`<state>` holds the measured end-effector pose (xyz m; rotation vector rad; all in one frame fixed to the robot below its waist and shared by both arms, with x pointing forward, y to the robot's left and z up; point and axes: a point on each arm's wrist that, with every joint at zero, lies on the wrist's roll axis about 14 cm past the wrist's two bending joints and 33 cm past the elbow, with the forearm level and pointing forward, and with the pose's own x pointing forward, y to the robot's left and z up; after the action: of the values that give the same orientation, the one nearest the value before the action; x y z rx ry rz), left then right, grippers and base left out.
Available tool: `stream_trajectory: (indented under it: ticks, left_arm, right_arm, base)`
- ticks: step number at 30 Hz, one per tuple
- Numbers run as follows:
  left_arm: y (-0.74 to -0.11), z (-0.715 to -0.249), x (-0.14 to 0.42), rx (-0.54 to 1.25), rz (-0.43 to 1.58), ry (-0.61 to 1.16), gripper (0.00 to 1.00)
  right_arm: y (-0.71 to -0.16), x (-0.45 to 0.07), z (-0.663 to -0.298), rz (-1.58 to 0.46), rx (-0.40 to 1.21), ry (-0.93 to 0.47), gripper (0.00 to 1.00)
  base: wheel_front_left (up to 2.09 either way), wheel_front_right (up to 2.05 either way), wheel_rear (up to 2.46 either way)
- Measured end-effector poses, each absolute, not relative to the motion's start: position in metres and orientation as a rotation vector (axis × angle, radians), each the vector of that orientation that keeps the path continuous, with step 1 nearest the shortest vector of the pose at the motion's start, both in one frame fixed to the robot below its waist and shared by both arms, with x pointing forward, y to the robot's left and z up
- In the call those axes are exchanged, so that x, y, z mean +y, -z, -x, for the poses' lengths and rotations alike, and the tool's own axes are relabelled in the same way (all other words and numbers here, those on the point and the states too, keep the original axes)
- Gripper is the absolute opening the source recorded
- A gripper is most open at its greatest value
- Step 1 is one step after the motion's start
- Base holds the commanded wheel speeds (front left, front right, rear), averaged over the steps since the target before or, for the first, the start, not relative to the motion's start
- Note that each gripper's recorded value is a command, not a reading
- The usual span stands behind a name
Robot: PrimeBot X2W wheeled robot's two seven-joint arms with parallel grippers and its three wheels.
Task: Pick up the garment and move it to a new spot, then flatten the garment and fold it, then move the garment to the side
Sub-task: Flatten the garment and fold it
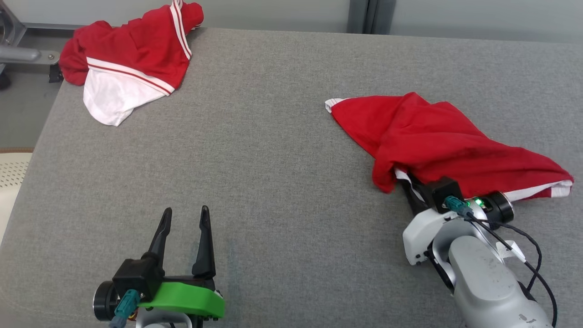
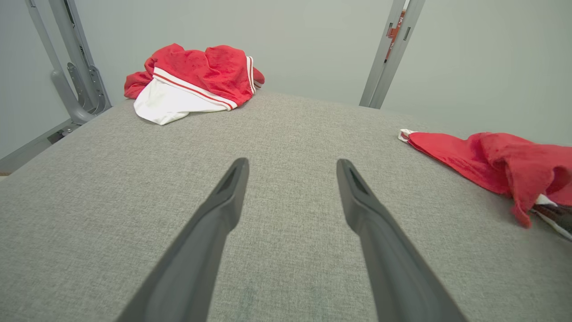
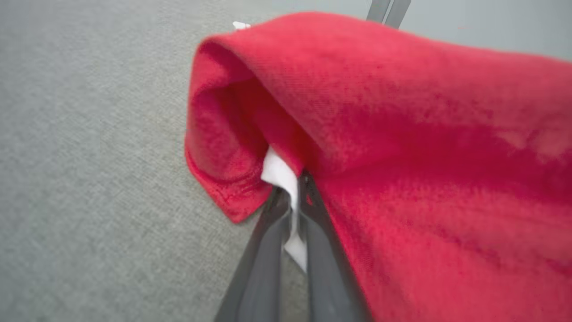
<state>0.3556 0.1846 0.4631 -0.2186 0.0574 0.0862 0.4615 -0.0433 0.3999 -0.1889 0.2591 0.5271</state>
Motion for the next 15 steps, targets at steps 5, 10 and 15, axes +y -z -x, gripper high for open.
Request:
stream_trajectory:
  ticks: [5, 10, 15]
  left_arm:
    - [-0.465, -0.358, 0.181, 0.05, 0.22, -0.075, 1.0]
    - [-0.469, -0.361, 0.176, 0.039, 0.222, -0.055, 1.0]
    - [-0.473, -0.362, 0.171, 0.026, 0.219, -0.036, 1.0]
  right_arm:
    - [-0.435, -0.026, -0.461, 0.128, 0.141, -0.549, 0.0]
    - [-0.48, -0.004, -0.451, 0.053, 0.002, -0.599, 0.0]
    - [-0.522, 0.024, -0.429, -0.026, -0.12, -0.68, 0.0]
  base:
    - [0.0, 0.0, 0.0]
    - [0.0, 0.0, 0.0]
    - [0.0, 0.0, 0.0]
